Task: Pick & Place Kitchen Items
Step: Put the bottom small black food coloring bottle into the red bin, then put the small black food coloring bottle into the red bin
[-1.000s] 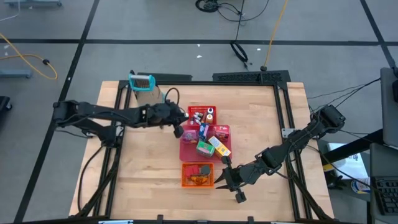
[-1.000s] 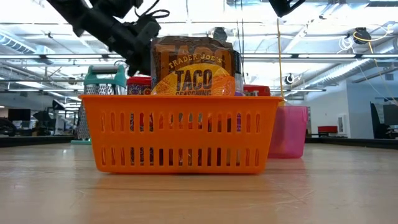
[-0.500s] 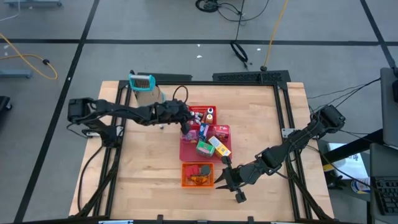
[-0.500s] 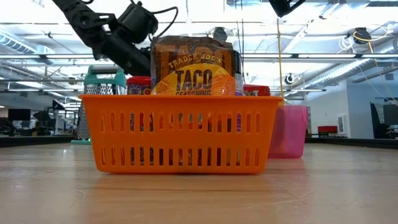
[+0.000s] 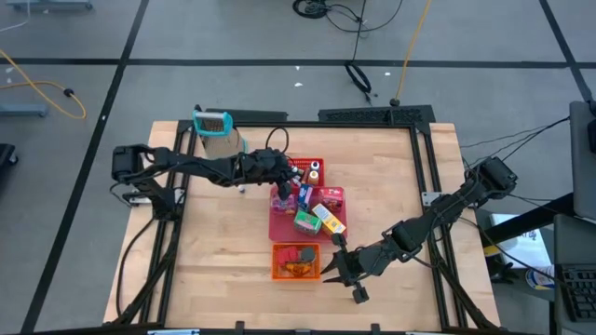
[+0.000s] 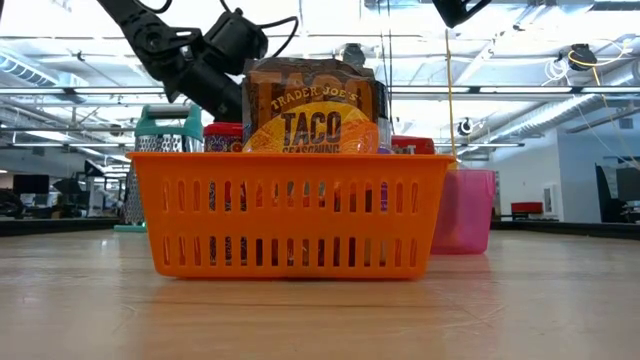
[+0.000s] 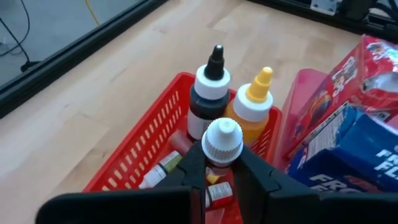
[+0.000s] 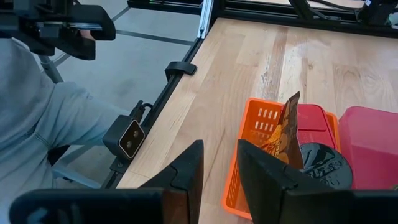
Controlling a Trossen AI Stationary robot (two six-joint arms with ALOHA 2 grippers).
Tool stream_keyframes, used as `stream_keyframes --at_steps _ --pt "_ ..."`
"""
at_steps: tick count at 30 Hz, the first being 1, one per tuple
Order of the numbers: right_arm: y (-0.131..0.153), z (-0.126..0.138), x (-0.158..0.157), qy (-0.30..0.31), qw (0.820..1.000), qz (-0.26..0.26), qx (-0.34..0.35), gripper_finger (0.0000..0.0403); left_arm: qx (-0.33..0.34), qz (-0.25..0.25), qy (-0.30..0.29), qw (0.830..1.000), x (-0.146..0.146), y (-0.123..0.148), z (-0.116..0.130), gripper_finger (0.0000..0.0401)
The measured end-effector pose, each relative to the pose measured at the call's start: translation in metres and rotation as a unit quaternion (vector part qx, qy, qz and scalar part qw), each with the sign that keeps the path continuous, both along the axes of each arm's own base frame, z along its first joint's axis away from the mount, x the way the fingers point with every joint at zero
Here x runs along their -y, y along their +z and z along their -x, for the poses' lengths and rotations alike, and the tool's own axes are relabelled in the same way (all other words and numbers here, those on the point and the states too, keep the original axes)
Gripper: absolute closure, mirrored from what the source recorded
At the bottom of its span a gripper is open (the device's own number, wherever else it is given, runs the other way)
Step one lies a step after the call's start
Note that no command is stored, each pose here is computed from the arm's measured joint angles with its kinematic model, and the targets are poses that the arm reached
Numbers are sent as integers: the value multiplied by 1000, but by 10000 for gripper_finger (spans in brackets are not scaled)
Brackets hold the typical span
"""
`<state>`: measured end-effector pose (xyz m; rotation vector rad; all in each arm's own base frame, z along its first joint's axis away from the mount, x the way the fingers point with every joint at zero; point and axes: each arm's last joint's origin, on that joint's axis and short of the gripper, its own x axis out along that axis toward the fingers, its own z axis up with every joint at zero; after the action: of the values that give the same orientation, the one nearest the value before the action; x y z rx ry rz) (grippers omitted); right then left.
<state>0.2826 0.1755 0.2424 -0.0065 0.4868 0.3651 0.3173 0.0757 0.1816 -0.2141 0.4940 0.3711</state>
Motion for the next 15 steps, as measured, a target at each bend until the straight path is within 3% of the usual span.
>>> stream_keyframes --at_steps 15 --pt "0 0 0 0 1000 0 0 314 -2 -2 -5 1000 3 0 -1 243"
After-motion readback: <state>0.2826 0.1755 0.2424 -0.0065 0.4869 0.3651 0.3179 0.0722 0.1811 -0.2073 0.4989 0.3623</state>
